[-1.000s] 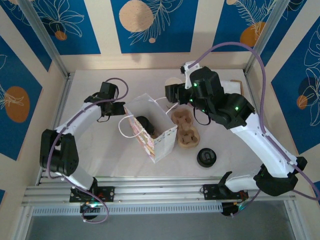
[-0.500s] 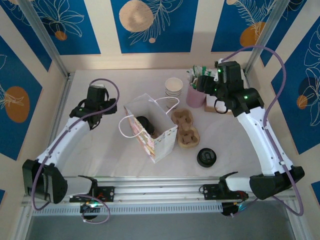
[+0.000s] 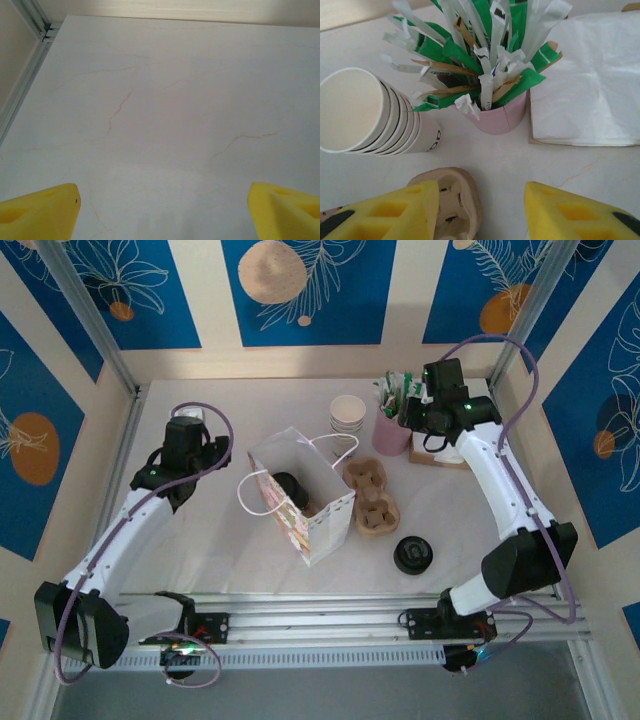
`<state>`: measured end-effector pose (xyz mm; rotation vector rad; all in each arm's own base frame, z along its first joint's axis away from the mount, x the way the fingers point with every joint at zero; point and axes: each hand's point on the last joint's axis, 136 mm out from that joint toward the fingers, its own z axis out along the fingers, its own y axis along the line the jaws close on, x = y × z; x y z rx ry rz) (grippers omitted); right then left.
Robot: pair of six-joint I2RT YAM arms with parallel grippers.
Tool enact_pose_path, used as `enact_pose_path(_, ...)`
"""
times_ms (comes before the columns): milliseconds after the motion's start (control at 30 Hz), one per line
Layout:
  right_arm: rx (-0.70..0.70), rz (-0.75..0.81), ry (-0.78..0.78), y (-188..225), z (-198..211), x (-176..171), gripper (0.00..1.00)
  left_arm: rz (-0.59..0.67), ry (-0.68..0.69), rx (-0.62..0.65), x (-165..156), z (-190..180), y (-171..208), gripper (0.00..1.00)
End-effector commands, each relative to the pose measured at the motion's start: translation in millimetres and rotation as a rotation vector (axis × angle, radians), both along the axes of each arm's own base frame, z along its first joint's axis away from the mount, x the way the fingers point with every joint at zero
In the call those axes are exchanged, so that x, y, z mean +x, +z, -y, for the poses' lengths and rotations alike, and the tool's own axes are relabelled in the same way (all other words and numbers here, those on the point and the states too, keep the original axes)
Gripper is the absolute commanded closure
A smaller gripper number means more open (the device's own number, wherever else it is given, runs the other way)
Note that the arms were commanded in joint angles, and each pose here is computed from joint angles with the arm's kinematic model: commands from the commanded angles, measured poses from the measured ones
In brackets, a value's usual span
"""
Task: Pack the takeout coffee
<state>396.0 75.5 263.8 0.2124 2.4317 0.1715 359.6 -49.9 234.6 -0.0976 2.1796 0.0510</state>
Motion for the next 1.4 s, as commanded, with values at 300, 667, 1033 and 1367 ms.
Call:
enact_pose_path(300,0.043,0.024,0.015,3,-16,30,0.68,0.024,-0.019,0.011,-2,2,5,0.16)
enact_pose_path(667,0.056,0.078,0.018,18,-24,61,0.72,0.026,-0.027,-0.001,-2,4,3,0.26)
enact_pose_path(1033,0.055,0.078,-0.101,22,21,65,0.71,0.015,-0.036,-0.003,-2,6,1,0.3)
enact_pose_path(1367,0.076,0.052,-0.106,8,28,71,0.75,0.0,-0.044,-0.009,-1,8,-4,0.34)
